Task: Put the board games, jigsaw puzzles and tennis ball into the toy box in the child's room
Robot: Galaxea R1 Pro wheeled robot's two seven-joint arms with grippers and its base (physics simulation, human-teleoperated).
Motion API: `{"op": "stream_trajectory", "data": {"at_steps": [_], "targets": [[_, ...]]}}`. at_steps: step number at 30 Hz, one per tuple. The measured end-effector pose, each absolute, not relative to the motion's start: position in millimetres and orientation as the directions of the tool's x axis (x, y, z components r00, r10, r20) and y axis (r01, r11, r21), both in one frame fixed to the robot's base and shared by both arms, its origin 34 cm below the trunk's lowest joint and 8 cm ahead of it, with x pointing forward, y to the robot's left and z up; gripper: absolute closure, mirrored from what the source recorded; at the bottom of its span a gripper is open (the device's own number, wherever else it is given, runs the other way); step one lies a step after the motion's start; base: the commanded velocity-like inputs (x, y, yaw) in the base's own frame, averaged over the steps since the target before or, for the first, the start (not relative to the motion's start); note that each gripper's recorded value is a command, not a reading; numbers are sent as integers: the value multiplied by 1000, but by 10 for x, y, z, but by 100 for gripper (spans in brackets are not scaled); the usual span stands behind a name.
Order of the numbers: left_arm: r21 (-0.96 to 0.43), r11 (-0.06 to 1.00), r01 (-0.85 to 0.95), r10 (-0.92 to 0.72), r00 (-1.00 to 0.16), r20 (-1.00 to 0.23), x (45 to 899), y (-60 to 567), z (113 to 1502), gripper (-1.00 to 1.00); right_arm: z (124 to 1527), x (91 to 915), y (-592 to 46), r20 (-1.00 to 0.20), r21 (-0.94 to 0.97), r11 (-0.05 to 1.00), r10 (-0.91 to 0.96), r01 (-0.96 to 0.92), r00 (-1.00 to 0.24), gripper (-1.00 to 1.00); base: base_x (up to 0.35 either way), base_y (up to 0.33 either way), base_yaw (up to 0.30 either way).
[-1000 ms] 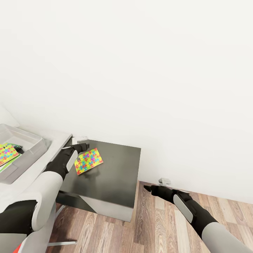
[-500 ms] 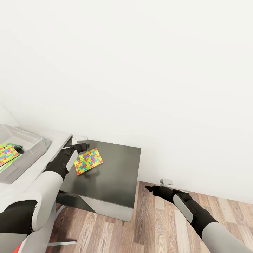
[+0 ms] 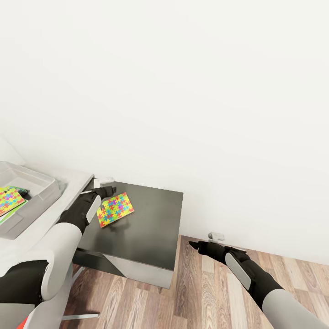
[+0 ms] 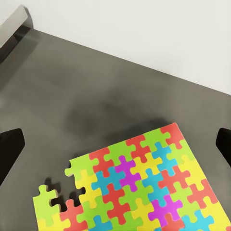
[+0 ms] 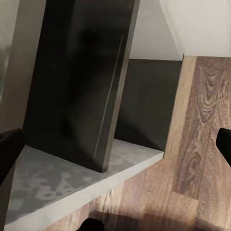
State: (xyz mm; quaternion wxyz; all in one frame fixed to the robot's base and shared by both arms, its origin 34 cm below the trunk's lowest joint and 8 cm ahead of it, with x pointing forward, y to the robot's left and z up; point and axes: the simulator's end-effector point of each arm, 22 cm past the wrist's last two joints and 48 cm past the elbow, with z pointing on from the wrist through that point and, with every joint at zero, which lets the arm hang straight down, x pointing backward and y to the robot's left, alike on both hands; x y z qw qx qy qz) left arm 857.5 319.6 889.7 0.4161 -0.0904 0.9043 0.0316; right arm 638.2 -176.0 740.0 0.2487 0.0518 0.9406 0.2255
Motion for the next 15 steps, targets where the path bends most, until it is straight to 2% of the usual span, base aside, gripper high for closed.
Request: {"op": "stream_trajectory", "data": {"at_steps": [15], "targets": [[-18,982,-190,-137,-637,-758,8575,3198,8897,-100,7445,6401,-1791,-446,478,878,222,-21,-867,-100,0,0,0]]}}
